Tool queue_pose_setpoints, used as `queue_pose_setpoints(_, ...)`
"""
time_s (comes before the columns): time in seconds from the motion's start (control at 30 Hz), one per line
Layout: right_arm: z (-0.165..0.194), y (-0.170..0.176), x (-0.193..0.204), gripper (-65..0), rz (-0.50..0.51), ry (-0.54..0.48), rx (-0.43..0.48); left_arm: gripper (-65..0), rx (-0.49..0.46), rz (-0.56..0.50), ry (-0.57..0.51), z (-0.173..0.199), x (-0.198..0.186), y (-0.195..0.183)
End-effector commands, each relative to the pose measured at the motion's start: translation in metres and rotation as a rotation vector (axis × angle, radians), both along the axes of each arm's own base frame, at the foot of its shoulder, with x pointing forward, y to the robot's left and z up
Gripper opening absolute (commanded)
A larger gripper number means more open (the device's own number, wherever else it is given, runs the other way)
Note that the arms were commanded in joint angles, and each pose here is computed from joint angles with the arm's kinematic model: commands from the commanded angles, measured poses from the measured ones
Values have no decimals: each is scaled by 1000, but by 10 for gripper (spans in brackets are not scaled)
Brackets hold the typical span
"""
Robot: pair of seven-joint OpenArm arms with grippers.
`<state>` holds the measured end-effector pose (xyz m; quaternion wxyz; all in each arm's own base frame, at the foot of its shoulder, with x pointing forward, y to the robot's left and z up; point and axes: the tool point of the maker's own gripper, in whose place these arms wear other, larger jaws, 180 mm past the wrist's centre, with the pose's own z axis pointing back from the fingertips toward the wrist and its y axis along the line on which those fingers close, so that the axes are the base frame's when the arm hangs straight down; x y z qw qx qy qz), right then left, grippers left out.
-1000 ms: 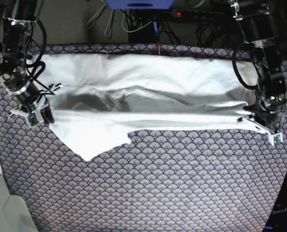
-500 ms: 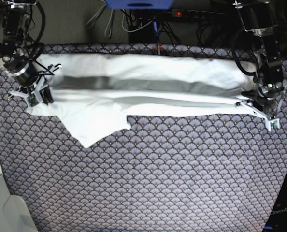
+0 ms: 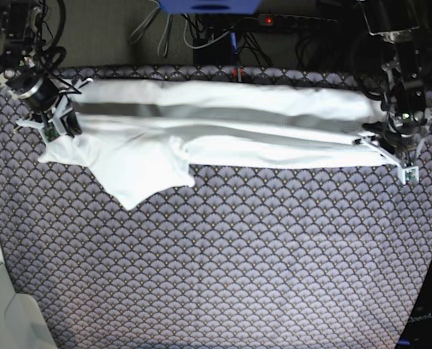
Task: Fold the T-shirt properly
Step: 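Drag the hem corners with both grippers over the shirt toward the collar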
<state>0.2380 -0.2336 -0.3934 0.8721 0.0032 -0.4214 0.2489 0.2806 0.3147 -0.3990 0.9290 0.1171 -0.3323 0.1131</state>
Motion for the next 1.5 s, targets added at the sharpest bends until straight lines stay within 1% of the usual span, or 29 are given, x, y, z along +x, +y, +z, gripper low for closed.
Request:
queue_pose_setpoints(0.0,10,-11,5,-650,-7,-27,-36,-647,54,4,-14,10,-1,12)
queue_pose_setpoints(0.1,9,-13,5,-650,-11,-20,-41,-646,56,-69,27,1,-9,5)
queue_pose_setpoints(0.17,7,-12,4,-650,-14,-17,-38,-646,43,-98,55,-8,-13,1)
queue_pose_setpoints(0.3,4,-10,3,-650,-12,-10,-33,-646,19,-104,94,-22,-18,-1)
queue_pose_setpoints(0.4,4,-9,3,-650,-10,-8,-35,-645,15,-103,91,-22,-15,-1)
queue_pose_setpoints(0.47,1,-12,0,-648,-14,18,-51,-631,16,-103,91,-22,-15,-1)
queue_pose_setpoints(0.53,-5,-18,-4,-602,-26,63,-78,-574,18,-103,92,-22,-15,0)
queue_pose_setpoints(0.67,-11,-26,-9,-479,-40,123,-119,-390,21,-108,91,-21,-16,-1)
queue_pose_setpoints(0.73,-11,-30,-12,-427,-39,132,-134,-325,21,-108,91,-21,-16,-1)
queue_pose_setpoints(0.77,-10,-32,-12,-406,-39,134,-138,-310,21,-108,91,-21,-16,-1)
queue_pose_setpoints(0.87,-3,-33,-9,-373,-39,114,-150,-306,21,-108,91,-21,-16,-1)
queue_pose_setpoints(0.93,9,-37,-12,-367,-45,88,-167,-305,20,-107,91,-21,-16,-1)
queue_pose_setpoints(1.1,43,-29,-2,-366,-23,-7,-200,-305,16,-104,93,-23,-15,-1)
queue_pose_setpoints(1.47,53,-28,2,-366,-17,-34,-213,-304,17,-107,91,-22,-17,-2)
